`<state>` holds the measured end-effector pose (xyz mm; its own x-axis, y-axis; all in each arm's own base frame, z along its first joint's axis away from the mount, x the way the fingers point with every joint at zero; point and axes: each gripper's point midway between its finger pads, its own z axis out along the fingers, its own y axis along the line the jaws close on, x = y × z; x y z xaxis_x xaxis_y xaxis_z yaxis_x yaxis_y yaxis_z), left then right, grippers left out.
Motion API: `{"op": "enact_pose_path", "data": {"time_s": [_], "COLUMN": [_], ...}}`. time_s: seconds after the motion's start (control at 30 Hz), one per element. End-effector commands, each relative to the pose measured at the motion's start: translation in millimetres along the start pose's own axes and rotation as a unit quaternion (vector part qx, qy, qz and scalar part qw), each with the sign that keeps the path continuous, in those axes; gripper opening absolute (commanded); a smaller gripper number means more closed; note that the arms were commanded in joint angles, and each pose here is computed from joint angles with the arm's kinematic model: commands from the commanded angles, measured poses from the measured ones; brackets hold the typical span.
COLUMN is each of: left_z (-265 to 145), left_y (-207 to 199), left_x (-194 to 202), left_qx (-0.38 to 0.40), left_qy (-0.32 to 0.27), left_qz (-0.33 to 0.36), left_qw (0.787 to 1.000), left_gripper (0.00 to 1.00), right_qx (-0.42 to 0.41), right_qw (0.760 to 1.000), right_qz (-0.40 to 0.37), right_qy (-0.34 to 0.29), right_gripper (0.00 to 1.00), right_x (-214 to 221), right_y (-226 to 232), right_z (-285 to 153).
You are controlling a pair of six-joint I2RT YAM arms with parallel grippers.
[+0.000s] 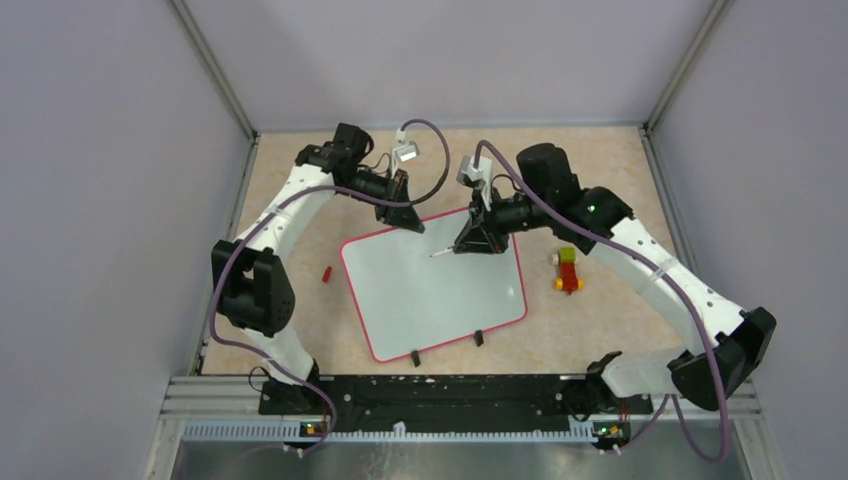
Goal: Write a sentence on the whiteboard
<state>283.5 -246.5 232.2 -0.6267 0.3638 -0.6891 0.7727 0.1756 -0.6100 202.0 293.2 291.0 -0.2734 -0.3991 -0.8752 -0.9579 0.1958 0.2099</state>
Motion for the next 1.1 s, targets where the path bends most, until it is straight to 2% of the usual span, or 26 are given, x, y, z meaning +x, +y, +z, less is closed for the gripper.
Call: {"op": "enact_pose_path", "data": {"time_s": [0.0, 0.07, 0.17, 0.27, 0.43, 0.8, 0.93, 1.07], "left_z": [0, -7, -33, -63, -93, -95, -98, -97], "left_y": [-2, -2, -2, 1, -4, -17, -19, -20], "left_x": [-12, -17, -27, -24, 1, 19, 18, 20], "left_qx": [-0.002, -0.014, -0.049, -0.081, -0.090, -0.069, -0.060, -0.058], "left_qy": [-0.003, -0.010, -0.041, -0.068, -0.080, -0.105, -0.117, -0.117], "left_qz": [0.015, 0.010, 0.010, 0.006, -0.013, -0.034, -0.032, -0.033], "left_qw": [1.000, 1.000, 0.998, 0.994, 0.993, 0.991, 0.991, 0.991], "left_gripper": [0.27, 0.39, 0.46, 0.46, 0.46, 0.49, 0.48, 0.41], "right_qx": [0.008, 0.016, 0.026, 0.035, 0.056, 0.067, 0.076, 0.085], "right_qw": [0.999, 0.999, 0.998, 0.997, 0.993, 0.987, 0.985, 0.985], "right_qz": [-0.040, -0.047, -0.058, -0.066, -0.098, -0.146, -0.152, -0.151], "right_qy": [-0.018, -0.014, -0.015, -0.023, -0.031, -0.027, -0.021, -0.022], "right_gripper": [0.00, 0.00, 0.00, 0.00, 0.00, 0.00, 0.00, 0.00], "right_x": [-15, -16, -22, -33, -55, -75, -72, -73], "right_y": [7, 7, 9, 12, 20, 42, 44, 42], "right_z": [5, 11, 16, 21, 39, 92, 100, 110]}}
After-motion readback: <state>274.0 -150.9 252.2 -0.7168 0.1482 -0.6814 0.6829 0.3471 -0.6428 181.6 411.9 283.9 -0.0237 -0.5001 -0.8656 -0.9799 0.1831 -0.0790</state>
